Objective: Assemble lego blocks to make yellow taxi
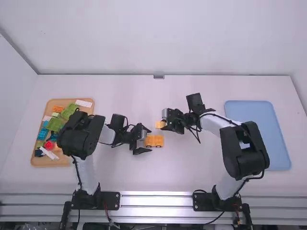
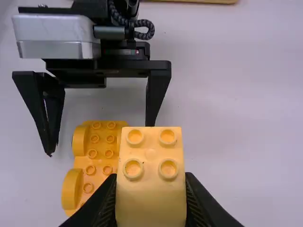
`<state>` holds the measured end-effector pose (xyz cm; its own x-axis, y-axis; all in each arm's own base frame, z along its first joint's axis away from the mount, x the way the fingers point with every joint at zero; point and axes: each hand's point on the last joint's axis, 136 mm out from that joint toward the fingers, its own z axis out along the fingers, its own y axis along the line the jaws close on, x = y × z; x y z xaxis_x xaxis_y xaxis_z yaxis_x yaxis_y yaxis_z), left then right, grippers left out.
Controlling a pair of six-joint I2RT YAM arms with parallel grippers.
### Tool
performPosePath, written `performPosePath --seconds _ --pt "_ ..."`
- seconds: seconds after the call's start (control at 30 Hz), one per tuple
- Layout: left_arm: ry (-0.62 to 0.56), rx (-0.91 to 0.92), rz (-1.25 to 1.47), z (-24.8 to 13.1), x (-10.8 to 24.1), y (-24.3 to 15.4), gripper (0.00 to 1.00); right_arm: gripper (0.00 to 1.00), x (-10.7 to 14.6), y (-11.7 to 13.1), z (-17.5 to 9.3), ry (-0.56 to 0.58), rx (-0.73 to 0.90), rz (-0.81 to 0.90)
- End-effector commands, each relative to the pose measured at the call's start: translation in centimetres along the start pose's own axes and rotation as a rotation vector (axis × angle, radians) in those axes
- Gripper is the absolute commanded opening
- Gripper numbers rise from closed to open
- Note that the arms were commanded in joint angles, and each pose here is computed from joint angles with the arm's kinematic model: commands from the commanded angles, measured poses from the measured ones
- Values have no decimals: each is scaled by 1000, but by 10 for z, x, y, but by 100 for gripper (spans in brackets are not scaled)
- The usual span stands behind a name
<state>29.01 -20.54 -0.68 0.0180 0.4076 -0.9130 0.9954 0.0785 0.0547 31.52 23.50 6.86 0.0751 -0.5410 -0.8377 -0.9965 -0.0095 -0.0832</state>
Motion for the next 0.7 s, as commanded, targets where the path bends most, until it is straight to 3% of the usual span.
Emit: performPosePath --seconds 0.0,0.27,0.4,0.67 --pt "-34 36 -24 5 -3 -9 99 17 -6 1 -5 -9 8 1" --pt "-28 47 16 10 -5 -9 99 10 13 15 12 7 -57 62" --pt "13 41 -4 12 -1 -2 100 10 8 16 18 -78 -93 136" --pt "22 58 -18 21 4 3 87 11 22 21 20 -2 -91 79"
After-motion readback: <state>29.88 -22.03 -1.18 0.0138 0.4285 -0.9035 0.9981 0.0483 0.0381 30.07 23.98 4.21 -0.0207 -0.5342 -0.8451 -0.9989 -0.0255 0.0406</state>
